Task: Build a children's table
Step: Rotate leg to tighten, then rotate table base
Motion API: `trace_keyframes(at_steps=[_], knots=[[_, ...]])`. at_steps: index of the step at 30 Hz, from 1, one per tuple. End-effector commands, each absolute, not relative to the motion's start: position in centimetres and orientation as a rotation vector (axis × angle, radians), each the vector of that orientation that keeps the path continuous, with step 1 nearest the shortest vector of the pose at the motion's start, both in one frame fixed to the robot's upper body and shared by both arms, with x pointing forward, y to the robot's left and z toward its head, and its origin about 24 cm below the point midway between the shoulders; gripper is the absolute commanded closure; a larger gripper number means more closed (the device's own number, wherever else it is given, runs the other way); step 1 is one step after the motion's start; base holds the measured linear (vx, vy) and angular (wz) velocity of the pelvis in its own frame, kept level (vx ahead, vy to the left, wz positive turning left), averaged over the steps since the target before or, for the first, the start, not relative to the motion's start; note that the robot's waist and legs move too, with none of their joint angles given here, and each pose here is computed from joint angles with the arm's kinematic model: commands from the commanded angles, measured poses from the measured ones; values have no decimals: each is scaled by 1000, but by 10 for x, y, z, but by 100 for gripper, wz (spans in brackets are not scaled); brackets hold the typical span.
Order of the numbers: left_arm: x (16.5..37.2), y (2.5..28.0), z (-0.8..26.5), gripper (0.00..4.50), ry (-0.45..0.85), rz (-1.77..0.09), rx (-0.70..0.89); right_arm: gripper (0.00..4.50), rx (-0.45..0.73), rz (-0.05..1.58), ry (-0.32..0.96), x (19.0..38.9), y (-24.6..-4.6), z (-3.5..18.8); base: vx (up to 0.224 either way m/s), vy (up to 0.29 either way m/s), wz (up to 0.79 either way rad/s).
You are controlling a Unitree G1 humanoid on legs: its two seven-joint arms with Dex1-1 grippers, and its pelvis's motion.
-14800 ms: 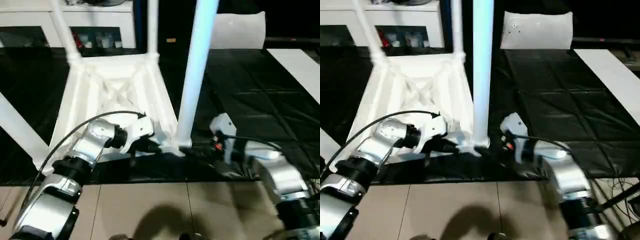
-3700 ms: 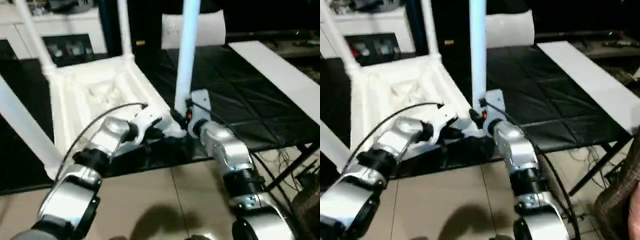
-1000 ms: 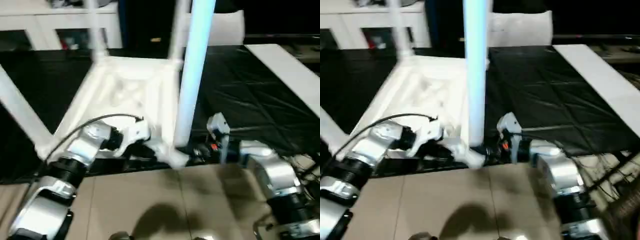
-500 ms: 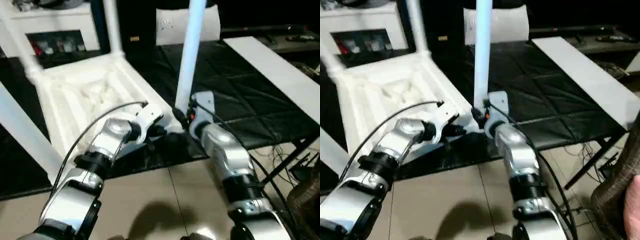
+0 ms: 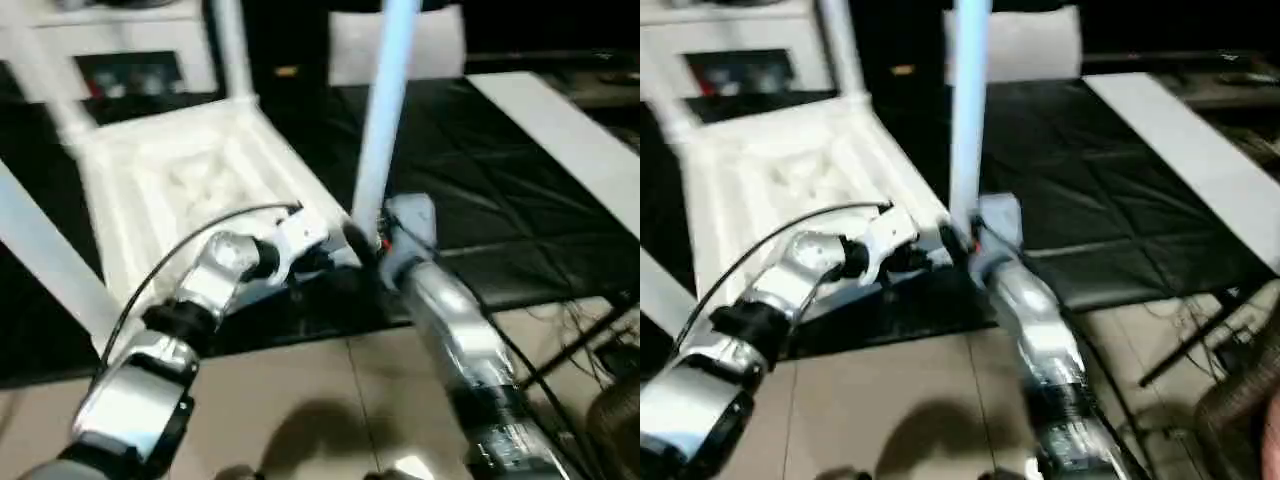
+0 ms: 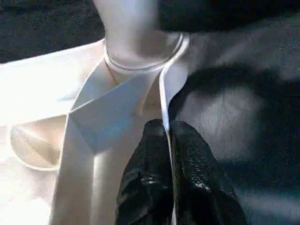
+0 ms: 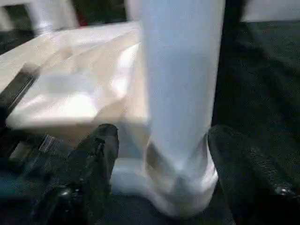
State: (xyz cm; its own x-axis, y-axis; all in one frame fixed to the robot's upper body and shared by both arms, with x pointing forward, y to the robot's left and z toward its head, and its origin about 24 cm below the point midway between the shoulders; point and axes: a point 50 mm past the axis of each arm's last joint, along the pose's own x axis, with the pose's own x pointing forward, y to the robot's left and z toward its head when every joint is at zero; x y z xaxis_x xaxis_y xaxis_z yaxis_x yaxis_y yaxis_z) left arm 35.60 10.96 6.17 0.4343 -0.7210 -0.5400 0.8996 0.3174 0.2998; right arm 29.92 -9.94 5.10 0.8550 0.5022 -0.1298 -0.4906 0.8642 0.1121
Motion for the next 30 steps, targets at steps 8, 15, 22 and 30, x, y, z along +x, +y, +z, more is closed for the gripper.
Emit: trace_keyframes(at_steps=[8,15,22,30], knots=[[371,116,92,420,124,-1025,883,31,25,598,106,269,-131,63,0,0,0],[355,124,90,355,104,-1156,616,0,24,657,142,247,-139,61,0,0,0],[336,135,88,306,206,-1260,452,0,22,820,187,238,-127,62,0,0,0],[317,164,72,265,503,-1259,529,0,-3,954,213,237,-117,66,0,0,0]])
